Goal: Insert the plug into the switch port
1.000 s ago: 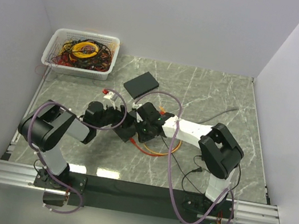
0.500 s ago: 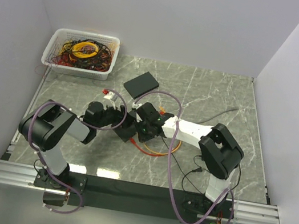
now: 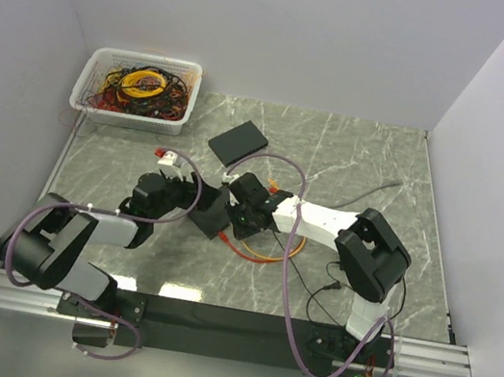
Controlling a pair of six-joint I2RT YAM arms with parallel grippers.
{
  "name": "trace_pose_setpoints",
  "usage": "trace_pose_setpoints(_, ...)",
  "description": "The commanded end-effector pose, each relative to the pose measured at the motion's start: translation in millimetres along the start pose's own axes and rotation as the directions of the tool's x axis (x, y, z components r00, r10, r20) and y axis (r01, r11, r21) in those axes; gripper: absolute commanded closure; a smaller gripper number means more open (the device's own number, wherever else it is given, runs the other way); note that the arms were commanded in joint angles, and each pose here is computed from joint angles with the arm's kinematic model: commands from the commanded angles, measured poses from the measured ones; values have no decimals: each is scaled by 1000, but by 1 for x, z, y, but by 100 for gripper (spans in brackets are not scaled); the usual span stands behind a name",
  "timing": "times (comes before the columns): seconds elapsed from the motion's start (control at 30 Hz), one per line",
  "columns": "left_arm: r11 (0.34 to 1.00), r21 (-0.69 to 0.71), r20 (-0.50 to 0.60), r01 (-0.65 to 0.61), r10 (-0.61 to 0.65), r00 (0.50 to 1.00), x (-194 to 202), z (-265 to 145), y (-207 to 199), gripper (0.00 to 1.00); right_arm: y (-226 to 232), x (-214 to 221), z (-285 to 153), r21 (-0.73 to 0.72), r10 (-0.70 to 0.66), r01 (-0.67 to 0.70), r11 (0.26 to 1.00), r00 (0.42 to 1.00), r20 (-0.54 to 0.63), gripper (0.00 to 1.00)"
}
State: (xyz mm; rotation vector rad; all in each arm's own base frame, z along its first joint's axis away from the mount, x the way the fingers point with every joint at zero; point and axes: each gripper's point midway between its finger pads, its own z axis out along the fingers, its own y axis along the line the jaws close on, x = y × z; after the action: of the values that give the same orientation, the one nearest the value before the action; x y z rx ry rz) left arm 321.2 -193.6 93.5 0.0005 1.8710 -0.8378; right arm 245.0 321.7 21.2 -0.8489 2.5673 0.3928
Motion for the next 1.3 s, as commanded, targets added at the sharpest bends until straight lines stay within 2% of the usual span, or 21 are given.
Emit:
trace_pose_setpoints(0.0, 995, -90, 10, -32, 33, 999, -5, 3, 17, 9, 8, -29, -13, -17, 1, 0, 1000, 995, 104, 100)
trace_pose_setpoints(0.07, 992, -126, -2, -23, 23, 1000, -5, 12, 24, 13, 8, -30, -13, -14, 1, 0, 1000, 994, 106, 100)
trace_pose_setpoints(0.17, 987, -162, -37, 14, -21, 999, 10, 23, 36, 24, 7, -30, -14, -12, 1, 0, 1000, 994, 109, 100)
trace_pose_setpoints(0.27, 989, -138, -36, 48, -54, 998, 13, 29, 34, 31, 8, -31, -14, -18, -3, 5, 1000, 993, 114, 100)
trace_pose_setpoints(0.3, 991, -122, -33, 58, -63, 997, 15, 31, 32, 40, 7, -31, -13, -16, -2, 4, 1000, 994, 112, 100)
trace_pose_setpoints(0.4, 994, -90, -49, 61, -66, 997, 20, 33, 28, 48, 9, -32, -14, -19, -5, 7, 1000, 993, 114, 100)
trace_pose_setpoints(0.5, 997, -58, -67, 50, -54, 996, 25, 32, 24, 52, 9, -35, -17, -19, -8, 10, 1000, 993, 122, 100)
trace_pose_setpoints(0.73, 998, 56, -106, 16, -10, 994, 31, 33, 6, 54, 10, -38, -13, -27, -16, 19, 999, 992, 124, 100)
trace_pose_setpoints(0.83, 995, 97, -140, 8, 6, 990, 37, 37, 1, 62, 11, -38, -12, -30, -21, 25, 999, 991, 130, 100)
trace_pose_setpoints(1.13, 980, 200, -206, -11, 53, 977, 60, 36, -9, 67, 1, -49, -14, 27, -63, 59, 998, 983, 172, 100)
trace_pose_setpoints(1.27, 963, 266, -227, -46, 109, 968, 66, 34, -15, 73, -4, -54, -18, 58, -119, 109, 992, 973, 196, 100)
